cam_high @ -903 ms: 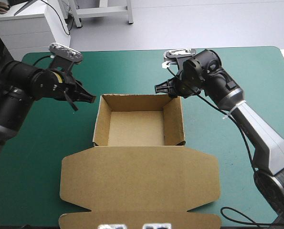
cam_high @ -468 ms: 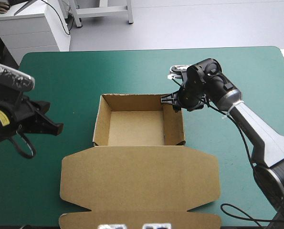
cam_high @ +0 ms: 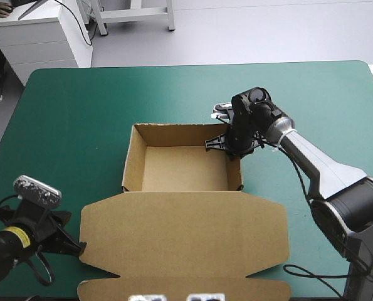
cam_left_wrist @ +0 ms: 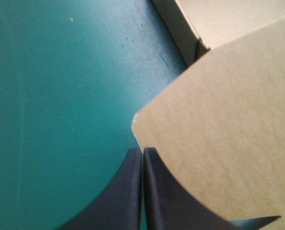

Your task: Fold the box

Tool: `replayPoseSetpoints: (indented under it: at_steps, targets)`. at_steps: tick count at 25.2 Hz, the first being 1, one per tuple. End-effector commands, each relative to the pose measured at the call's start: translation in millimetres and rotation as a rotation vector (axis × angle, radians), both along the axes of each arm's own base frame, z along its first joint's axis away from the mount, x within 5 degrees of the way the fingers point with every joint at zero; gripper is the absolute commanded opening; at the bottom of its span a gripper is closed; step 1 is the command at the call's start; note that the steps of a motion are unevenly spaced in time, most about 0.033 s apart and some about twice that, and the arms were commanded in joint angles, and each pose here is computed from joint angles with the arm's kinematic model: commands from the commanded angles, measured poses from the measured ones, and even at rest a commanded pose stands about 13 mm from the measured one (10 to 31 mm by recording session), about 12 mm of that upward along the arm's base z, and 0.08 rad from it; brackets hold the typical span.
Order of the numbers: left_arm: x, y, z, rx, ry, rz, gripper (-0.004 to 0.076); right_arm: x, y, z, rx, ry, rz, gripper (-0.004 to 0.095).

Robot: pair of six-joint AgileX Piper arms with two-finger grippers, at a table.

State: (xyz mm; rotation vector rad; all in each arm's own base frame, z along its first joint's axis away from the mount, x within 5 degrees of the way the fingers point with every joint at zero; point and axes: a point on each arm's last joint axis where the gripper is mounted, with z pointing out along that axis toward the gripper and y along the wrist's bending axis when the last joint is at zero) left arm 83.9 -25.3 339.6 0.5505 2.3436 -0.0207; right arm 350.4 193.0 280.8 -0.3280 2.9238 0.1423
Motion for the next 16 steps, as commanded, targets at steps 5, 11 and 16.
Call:
replayPoseSetpoints:
  at_steps: [5,11,16]
  targets:
    - [-14,-4,-39,-0.123,-0.043,-0.041,-0.0008,-2,-9,28,-0.009,-0.117,0.010,-0.0019]
    - [-21,-2,-52,-0.127,-0.041,-0.043,-0.0008,9,-34,31,-0.043,-0.136,-0.053,-0.0019]
    - [-24,0,-51,-0.134,-0.060,-0.044,-0.0008,20,-134,60,-0.128,-0.203,-0.293,-0.0019]
